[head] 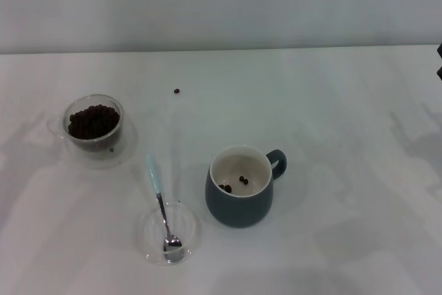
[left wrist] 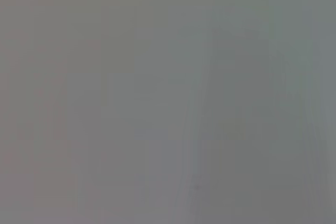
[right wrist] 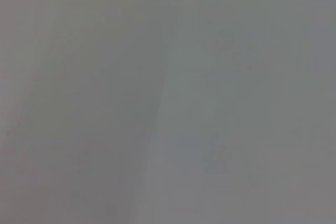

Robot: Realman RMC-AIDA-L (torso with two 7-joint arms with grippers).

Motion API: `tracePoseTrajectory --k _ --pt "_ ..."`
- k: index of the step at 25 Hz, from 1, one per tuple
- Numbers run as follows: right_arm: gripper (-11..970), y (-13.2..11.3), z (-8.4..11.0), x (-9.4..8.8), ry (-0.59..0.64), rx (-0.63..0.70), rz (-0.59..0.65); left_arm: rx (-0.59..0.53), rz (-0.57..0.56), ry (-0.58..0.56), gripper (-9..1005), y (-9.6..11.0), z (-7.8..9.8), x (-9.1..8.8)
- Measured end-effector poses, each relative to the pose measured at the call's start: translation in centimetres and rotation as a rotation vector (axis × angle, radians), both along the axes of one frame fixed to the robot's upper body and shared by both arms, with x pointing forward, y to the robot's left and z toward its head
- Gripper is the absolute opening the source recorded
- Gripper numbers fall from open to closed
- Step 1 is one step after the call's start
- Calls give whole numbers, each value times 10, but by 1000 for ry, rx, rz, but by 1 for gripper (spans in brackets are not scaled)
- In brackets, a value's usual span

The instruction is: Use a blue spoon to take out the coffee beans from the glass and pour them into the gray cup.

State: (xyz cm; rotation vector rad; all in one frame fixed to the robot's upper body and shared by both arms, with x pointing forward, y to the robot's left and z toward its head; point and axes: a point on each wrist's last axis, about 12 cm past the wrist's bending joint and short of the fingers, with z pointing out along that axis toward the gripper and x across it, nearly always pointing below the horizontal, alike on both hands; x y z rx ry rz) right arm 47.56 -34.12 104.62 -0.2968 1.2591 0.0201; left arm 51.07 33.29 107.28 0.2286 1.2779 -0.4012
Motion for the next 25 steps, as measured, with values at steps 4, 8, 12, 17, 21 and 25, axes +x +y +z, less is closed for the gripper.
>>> tracePoseTrajectory --k 4,8,12,17,21,25 --pt "678 2 -1 3 13 0 1 10 34 -8 443 9 1 -4" --pt "677 5 -1 10 27 -4 8 15 50 -10 444 11 2 -4" --pt "677 10 0 17 33 -8 24 20 57 -5 444 12 1 -3" --pt "677 12 1 21 31 -11 33 17 75 -11 443 15 3 -1" --pt "678 13 3 24 26 -12 33 17 80 -13 443 15 3 0" --pt "678 11 3 24 26 -15 24 32 83 -15 443 12 4 4"
